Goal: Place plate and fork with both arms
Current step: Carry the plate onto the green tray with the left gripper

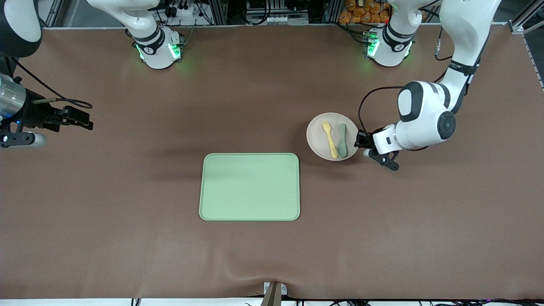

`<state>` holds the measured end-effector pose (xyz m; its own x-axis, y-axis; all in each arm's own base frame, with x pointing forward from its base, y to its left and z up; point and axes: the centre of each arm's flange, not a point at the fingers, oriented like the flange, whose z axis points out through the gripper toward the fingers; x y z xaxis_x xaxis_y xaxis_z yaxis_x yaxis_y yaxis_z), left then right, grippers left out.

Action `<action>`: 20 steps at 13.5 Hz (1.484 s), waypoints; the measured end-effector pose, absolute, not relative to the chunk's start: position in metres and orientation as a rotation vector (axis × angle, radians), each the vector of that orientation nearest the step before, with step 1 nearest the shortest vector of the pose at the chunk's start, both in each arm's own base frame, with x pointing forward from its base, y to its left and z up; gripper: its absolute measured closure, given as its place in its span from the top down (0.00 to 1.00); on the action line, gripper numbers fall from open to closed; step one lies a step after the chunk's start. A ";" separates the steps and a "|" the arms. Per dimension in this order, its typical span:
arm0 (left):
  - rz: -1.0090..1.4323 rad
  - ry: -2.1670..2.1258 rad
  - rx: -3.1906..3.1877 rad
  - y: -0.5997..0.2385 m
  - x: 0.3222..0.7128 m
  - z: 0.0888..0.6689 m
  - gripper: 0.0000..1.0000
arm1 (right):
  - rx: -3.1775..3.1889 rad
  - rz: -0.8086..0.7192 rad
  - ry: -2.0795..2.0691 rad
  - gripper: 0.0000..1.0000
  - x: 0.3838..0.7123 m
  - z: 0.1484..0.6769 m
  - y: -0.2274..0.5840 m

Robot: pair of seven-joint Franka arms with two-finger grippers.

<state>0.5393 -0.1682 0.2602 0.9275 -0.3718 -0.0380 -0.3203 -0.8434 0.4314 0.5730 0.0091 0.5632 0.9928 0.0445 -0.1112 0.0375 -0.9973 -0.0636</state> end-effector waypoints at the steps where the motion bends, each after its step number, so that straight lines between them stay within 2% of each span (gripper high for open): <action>1: -0.163 -0.489 2.653 -0.176 0.549 0.262 0.04 | -3.068 0.177 -0.075 1.00 0.575 0.560 0.016; 12: -0.170 -0.353 2.700 -0.358 0.598 0.255 0.04 | -3.008 0.215 -0.071 1.00 0.595 0.518 0.060; 20: -0.133 -0.330 2.683 -0.390 0.630 0.220 0.04 | -2.990 0.270 -0.093 1.00 0.613 0.481 0.100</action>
<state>0.6303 -0.3902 0.2200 0.9671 -0.2510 -0.0412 -0.2097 -0.8786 0.4291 0.6132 0.0996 0.4812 0.9819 0.0739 -0.1742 0.0490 -0.9886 -0.1427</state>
